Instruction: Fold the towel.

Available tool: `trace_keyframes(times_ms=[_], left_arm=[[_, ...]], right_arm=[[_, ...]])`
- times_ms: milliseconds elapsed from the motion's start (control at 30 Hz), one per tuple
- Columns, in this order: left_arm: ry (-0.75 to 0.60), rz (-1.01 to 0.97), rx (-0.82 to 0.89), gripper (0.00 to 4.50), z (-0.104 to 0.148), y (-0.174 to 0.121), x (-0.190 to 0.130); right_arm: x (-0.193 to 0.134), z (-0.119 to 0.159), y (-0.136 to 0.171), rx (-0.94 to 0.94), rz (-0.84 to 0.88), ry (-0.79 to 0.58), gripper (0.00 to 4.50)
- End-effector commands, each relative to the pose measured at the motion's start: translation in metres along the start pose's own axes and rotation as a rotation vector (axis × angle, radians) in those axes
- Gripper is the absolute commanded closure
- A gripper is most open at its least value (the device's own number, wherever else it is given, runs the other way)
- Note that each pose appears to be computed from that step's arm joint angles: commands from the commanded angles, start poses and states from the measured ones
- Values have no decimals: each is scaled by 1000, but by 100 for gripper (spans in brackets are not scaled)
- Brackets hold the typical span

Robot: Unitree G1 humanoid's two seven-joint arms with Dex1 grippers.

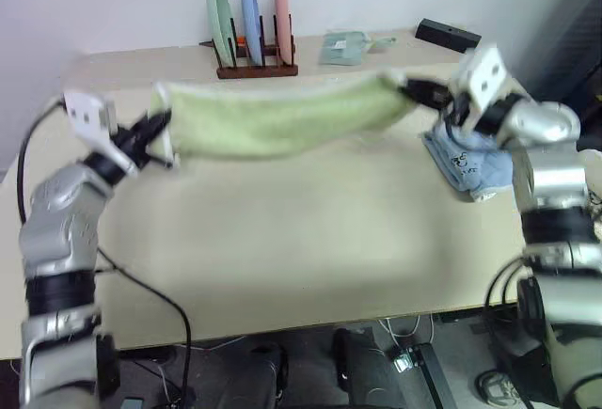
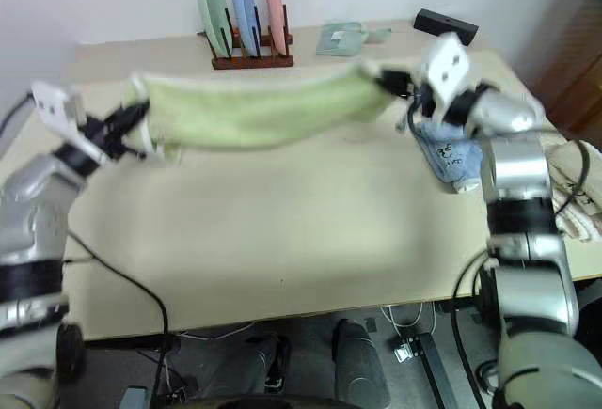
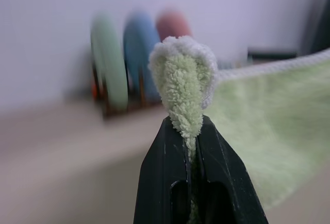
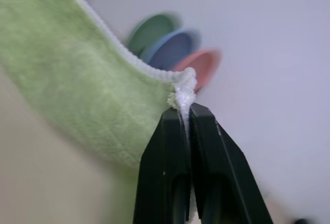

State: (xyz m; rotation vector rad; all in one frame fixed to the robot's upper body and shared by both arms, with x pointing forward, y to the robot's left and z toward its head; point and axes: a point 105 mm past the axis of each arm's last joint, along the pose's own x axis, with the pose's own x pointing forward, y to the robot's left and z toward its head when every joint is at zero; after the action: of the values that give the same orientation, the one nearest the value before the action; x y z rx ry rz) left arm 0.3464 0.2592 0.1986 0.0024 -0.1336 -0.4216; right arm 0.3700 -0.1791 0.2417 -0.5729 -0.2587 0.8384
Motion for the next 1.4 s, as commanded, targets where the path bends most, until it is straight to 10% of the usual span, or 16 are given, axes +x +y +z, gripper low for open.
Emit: trace_keyframes(times_ms=[33, 267, 700, 767, 1000, 1300, 1400], left_arm=[[1, -52, 18, 450, 12, -13, -22], [263, -130, -53, 450, -47, -43, -70], [452, -202, -32, 450, -79, -51, -86], [495, -228, -32, 450, -84, -54, -90], [545, -256, 1, 150, -86, -55, -94], [523, -250, 28, 106, -84, -55, -84], [510, -266, 38, 98, -82, -55, -81]], right_arm=[[-14, 17, 21, 21, 82, -22, 442], [-44, -27, 69, 199, 211, 165, 442], [-55, -56, 93, 269, 340, 318, 442], [-57, -59, 96, 286, 364, 351, 384], [-60, -73, 96, 240, 357, 458, 58], [-47, -77, 81, 277, 279, 420, 58], [-43, -71, 73, 332, 248, 366, 131]])
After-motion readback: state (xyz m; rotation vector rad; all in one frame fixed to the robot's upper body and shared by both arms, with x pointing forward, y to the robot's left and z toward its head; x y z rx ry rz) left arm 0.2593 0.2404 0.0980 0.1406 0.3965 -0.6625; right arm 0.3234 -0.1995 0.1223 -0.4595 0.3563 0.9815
